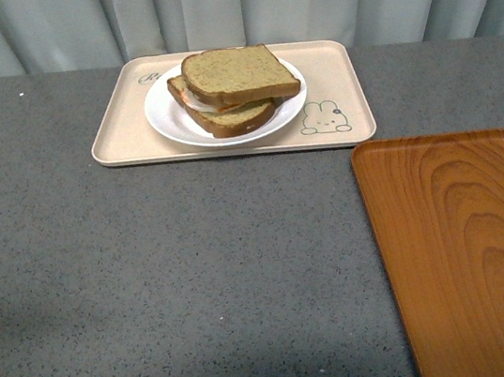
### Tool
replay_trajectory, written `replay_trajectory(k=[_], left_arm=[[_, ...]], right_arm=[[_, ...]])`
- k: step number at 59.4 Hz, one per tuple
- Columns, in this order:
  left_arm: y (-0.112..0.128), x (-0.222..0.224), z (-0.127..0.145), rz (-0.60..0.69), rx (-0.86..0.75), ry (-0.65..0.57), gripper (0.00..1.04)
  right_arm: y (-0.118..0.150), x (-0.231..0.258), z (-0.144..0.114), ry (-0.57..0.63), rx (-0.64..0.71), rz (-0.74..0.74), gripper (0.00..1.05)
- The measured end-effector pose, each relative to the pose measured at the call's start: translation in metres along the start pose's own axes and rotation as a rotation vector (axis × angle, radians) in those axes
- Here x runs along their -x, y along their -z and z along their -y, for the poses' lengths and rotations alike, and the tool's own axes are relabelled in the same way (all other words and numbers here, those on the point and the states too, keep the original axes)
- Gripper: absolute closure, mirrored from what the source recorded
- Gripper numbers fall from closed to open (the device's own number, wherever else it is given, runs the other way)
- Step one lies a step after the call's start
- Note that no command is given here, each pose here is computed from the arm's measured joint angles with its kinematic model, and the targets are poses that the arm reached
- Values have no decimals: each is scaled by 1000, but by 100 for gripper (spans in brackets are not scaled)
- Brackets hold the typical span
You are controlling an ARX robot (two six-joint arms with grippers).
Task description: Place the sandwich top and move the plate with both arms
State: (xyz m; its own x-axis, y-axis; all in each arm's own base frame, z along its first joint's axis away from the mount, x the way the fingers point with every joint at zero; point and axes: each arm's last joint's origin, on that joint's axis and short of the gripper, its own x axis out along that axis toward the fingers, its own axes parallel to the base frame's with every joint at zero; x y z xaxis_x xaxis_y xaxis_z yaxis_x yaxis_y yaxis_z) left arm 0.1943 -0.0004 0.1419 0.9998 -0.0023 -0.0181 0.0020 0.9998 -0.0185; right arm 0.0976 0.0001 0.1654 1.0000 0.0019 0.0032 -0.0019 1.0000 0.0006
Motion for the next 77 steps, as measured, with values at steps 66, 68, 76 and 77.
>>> replay_trajectory(k=[66, 68, 76, 77], left_arm=[[-29, 71, 1, 37, -10, 0, 101], [-29, 72, 1, 37, -10, 0, 101], [-29, 75, 1, 38, -11, 1, 101], [-30, 76, 1, 39, -11, 1, 101]], right_arm=[[0, 0, 0, 0, 0, 1, 9], [0, 0, 0, 0, 0, 1, 9], [0, 0, 0, 0, 0, 1, 9], [0, 0, 0, 0, 0, 1, 9]])
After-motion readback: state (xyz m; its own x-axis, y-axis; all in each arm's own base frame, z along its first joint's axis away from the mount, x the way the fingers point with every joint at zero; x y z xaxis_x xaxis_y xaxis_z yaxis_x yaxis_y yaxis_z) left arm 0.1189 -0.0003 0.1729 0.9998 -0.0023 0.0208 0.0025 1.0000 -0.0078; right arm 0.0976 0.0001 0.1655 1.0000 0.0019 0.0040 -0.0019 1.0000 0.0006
